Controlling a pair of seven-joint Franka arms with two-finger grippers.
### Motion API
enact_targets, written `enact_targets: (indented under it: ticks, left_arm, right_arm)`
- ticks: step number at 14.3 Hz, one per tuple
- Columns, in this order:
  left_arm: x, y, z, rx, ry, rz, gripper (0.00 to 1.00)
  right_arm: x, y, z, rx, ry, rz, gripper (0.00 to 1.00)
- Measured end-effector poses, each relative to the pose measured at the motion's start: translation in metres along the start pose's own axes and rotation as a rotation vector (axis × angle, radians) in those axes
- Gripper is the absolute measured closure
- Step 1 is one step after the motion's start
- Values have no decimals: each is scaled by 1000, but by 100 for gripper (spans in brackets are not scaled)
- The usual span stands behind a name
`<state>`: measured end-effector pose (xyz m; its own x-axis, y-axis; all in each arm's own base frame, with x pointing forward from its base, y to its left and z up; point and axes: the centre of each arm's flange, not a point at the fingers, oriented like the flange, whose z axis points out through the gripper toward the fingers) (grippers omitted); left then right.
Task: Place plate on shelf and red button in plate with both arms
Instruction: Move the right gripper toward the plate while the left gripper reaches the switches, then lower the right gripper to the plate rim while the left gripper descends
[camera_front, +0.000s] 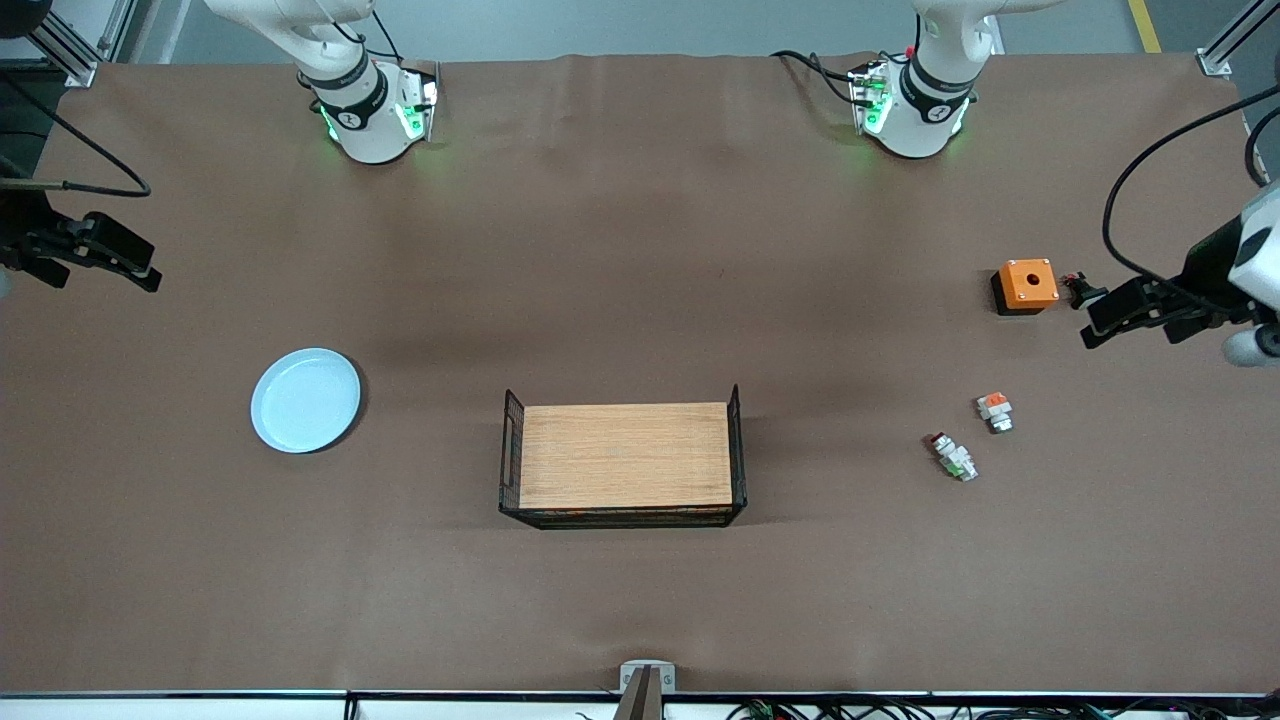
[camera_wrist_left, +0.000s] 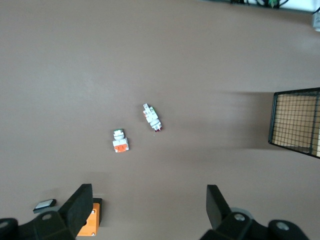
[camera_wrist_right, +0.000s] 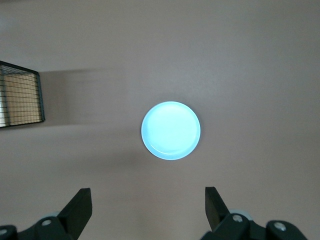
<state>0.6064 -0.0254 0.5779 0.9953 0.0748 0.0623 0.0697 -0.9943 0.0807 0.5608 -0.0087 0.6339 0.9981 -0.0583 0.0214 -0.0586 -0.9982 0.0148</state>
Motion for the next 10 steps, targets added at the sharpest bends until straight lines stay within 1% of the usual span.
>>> enact_targets:
  ticks: [3,5,6,8,10]
  left_arm:
    - [14,-1,46,-2,-66,-2,0]
    - [24,-3,73,-5,-81,-5,0]
    - [29,-5,84,-7,-88,-8,0]
    - [37,-10,109,-10,-102,-17,0]
    - [46,-15,138,-13,-119,-25,0]
  right_arm:
    - [4,40,38,-1,-43,3,0]
    - [5,60,77,1,-70,24,0]
    - [5,68,97,2,-75,30,0]
    - [3,83,142,3,-61,27,0]
    - [-2,103,187,-1,-18,33,0]
